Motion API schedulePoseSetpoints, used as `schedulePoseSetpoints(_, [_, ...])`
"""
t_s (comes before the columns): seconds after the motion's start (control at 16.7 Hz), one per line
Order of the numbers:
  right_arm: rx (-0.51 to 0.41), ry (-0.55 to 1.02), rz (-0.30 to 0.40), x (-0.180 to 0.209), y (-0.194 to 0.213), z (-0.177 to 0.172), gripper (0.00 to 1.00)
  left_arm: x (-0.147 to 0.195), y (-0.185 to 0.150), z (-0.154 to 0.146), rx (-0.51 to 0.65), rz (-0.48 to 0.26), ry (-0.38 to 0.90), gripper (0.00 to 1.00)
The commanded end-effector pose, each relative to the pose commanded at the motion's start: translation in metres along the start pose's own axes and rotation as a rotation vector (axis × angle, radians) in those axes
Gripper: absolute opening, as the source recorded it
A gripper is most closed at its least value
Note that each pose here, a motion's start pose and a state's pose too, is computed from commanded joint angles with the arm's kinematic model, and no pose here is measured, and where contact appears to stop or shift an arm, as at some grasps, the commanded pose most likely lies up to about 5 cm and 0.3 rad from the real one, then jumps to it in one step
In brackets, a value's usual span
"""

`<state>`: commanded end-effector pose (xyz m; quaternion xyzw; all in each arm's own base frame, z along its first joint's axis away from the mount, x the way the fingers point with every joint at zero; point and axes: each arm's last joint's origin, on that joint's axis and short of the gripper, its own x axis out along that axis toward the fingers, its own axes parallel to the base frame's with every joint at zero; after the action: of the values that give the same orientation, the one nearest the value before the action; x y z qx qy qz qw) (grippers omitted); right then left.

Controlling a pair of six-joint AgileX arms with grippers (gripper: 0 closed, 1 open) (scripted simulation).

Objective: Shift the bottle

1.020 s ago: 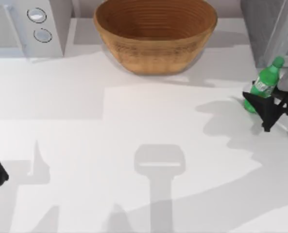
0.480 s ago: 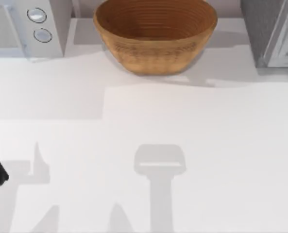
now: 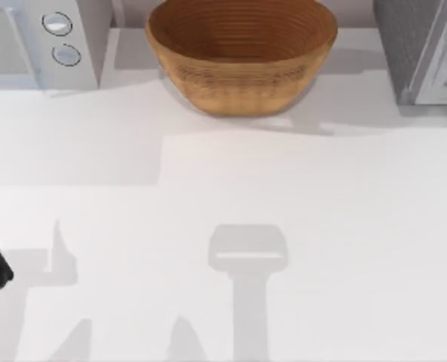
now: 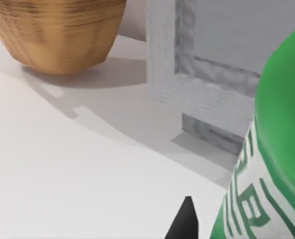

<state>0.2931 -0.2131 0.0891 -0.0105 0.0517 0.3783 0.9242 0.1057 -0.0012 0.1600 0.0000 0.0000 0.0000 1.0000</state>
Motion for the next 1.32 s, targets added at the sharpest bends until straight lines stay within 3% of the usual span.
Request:
schedulePoseSetpoints(0.36, [0.051,0.007,0.004,0.014,-0.002,-0.024,0.00,0.000,0.000,0.000,0.000,0.000,0.000,1.00])
schedulePoseSetpoints(0.78, [0.001,0.001,0.001,0.049,-0.001,-0.033,0.00,0.000,0.000,0.000,0.000,0.000,0.000,1.00])
schedulePoseSetpoints(1.14, [-0.010,-0.002,-0.003,0.054,-0.001,-0.031,0.00,0.000,0.000,0.000,0.000,0.000,0.000,1.00])
schedulePoseSetpoints(1.32, [-0.010,-0.002,-0.003,0.054,-0.001,-0.031,0.23,0.000,0.000,0.000,0.000,0.000,0.000,1.00])
